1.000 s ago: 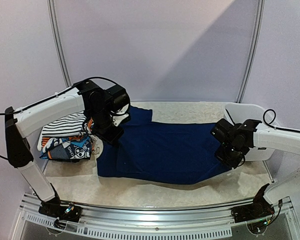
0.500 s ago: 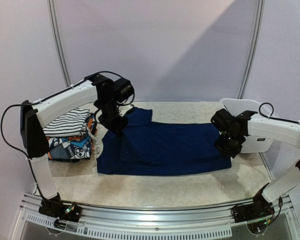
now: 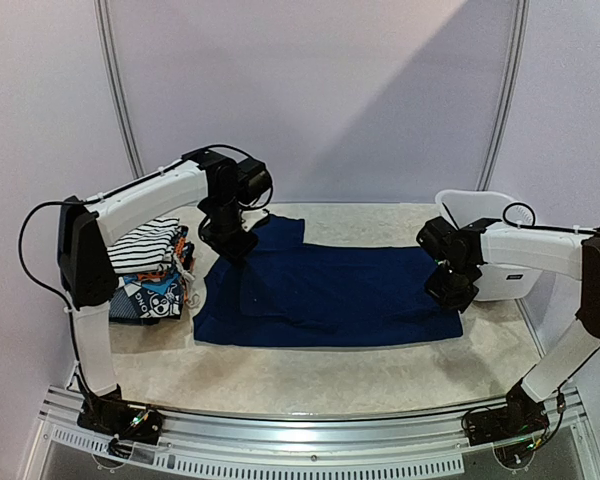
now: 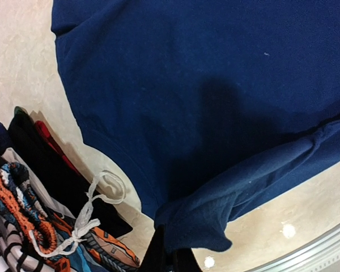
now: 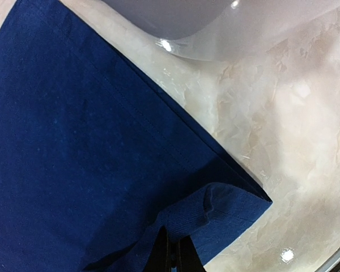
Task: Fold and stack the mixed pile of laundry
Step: Fold the flattened T-shirt at the center of the board.
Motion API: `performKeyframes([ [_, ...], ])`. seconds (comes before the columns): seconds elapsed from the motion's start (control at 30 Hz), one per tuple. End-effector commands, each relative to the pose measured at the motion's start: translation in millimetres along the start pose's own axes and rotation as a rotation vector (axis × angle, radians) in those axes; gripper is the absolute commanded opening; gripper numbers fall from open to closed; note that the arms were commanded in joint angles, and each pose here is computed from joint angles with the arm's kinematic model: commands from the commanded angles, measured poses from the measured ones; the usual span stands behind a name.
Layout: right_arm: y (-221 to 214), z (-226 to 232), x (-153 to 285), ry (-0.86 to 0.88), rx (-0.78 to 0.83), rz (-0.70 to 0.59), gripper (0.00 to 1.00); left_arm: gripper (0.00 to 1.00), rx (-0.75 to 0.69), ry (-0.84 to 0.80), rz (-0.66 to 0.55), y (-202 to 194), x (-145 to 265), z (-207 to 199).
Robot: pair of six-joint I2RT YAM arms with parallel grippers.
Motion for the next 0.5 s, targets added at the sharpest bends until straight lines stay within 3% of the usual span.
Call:
performKeyframes([
  [0.0, 11, -2, -6, -0.008, -0.037, -0.054, 0.00, 0.00, -0.037, 0.084, 0.008, 8, -7, 9],
  [0.47, -1, -26, -13, 0.060, -0.167, -0.112, 0.00, 0.00, 0.004, 0.140, 0.031, 9, -27, 18],
])
Point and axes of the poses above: each gripper's point midway between its finger pads, its own x axis back along the fingers, its own z axis along the line the jaws close on, y = z × x, the point moved 10 cm from there along x, back along the fingers, and after that the axes turned 12 degrees about x, right-handed, at the moved point
